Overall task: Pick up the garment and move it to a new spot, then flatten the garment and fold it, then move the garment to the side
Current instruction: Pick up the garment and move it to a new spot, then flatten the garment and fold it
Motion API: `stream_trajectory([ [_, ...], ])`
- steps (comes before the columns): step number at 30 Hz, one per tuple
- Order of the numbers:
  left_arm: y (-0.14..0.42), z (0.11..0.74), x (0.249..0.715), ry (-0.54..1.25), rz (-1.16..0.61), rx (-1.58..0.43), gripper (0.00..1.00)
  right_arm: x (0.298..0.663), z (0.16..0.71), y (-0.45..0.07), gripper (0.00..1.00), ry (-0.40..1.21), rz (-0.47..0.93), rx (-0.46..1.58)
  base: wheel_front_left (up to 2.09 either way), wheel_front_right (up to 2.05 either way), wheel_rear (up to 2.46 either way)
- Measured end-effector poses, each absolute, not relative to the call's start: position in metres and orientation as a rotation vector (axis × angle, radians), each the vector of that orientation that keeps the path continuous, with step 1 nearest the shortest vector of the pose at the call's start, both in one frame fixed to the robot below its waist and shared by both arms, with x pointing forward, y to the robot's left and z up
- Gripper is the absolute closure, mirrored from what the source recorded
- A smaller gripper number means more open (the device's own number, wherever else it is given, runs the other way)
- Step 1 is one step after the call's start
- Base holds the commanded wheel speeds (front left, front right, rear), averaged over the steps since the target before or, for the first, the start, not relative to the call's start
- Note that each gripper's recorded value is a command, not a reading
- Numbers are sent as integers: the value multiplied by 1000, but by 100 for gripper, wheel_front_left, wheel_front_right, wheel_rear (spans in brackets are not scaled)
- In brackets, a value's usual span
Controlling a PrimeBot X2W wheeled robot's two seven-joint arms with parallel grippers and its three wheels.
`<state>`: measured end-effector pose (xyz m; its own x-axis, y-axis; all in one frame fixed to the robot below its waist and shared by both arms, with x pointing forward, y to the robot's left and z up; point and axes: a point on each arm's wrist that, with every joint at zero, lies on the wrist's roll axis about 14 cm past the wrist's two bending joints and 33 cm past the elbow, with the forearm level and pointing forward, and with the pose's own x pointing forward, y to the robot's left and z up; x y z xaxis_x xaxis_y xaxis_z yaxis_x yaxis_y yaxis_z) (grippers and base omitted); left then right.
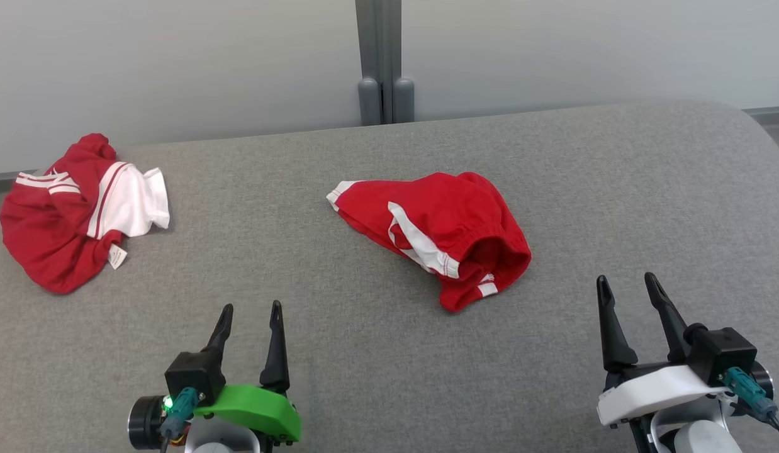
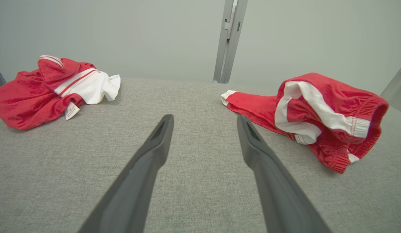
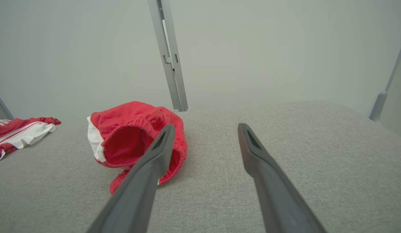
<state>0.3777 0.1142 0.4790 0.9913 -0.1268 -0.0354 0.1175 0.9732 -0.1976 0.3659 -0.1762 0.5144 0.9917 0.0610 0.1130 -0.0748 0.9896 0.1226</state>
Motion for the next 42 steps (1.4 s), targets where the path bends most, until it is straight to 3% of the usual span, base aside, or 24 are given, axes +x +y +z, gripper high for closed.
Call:
stream_trajectory([
  [24,124,471,374,56,-99,-187,0,366,501,-169,0,-67,86,143,0,0,0],
  [42,150,461,369,79,-18,-179,0,413,475,-52,0,49,422,148,0,0,0],
])
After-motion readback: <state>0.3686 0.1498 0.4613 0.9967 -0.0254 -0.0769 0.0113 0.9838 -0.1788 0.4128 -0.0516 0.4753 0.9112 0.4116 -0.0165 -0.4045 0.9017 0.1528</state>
